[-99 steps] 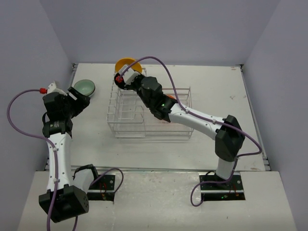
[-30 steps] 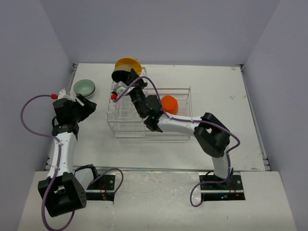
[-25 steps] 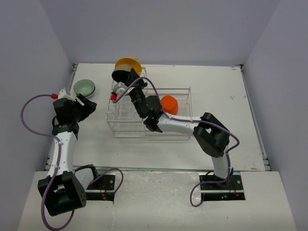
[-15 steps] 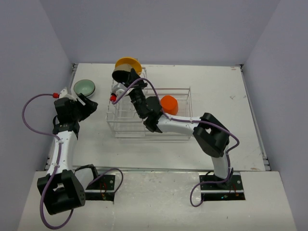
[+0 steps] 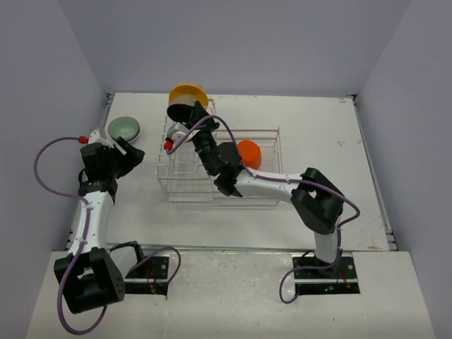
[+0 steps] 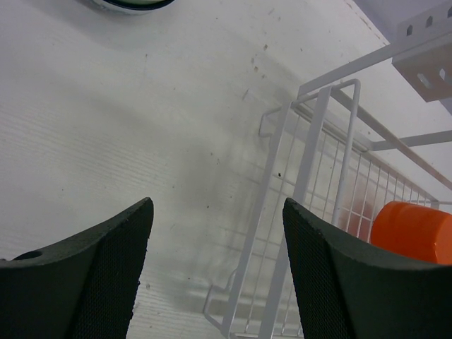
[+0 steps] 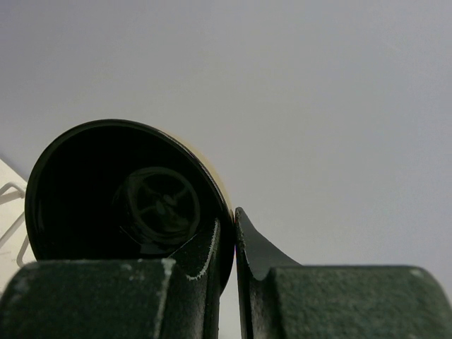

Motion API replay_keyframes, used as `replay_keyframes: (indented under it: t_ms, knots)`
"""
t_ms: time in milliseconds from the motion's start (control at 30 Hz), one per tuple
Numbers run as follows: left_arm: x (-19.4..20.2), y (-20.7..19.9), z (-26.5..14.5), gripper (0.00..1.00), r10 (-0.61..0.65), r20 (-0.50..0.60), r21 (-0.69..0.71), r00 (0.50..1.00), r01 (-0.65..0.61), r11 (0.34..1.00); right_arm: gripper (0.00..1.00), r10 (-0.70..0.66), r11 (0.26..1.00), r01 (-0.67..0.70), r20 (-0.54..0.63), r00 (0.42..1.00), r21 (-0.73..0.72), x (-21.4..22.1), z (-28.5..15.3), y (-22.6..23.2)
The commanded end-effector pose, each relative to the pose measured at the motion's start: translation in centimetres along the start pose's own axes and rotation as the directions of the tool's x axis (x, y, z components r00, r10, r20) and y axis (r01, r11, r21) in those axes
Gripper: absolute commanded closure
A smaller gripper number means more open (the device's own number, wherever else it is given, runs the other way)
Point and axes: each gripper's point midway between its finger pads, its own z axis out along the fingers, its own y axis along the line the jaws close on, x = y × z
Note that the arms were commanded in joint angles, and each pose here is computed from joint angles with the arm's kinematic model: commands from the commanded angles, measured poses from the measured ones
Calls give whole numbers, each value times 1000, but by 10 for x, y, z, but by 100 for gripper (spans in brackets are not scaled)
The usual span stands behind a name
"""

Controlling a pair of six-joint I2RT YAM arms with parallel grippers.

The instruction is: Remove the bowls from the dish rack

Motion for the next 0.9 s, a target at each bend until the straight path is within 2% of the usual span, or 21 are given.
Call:
replay_keyframes:
  t_ms: [0, 200, 333, 433, 467, 500, 567, 700, 767, 867]
  knots:
    - [-17, -13, -3, 26, 26, 43, 27, 999, -27, 999, 100, 95, 980, -112, 108, 990, 162, -47, 2, -81]
    - [-21, -15, -8, 26, 28, 47, 18, 999, -29, 999, 100, 106, 981, -122, 106, 989, 151, -56, 5, -93]
    - [-44, -35, -24, 25, 55, 90, 50, 994, -59, 997, 100, 136, 980, -147, 87, 987, 136, -63, 4, -106]
    - [-70, -62, -46, 24, 77, 140, 105, 987, -92, 990, 100, 179, 979, -182, 32, 983, 94, -64, 7, -112]
    - [-77, -70, -53, 24, 86, 159, 126, 984, -106, 986, 100, 204, 979, -203, -42, 978, 14, -56, 7, -95]
    - [-82, -77, -59, 23, 94, 170, 142, 981, -119, 983, 100, 240, 971, -239, -46, 970, 19, -63, 11, -107]
    - [-95, -97, -75, 22, 112, 209, 200, 971, -154, 968, 100, 316, 948, -317, -72, 946, -8, -72, 10, -110]
    - [-104, -124, -96, 21, 153, 247, 295, 957, -225, 929, 100, 337, 926, -360, -188, 923, -108, -83, 13, -115]
    - [-94, -138, -95, 24, 189, 193, 355, 963, -249, 901, 100, 365, 910, -398, -227, 903, -116, -87, 12, -125]
    - [-75, -159, -97, 26, 239, 170, 461, 956, -291, 838, 100, 400, 879, -449, -267, 877, -158, -93, 6, -128]
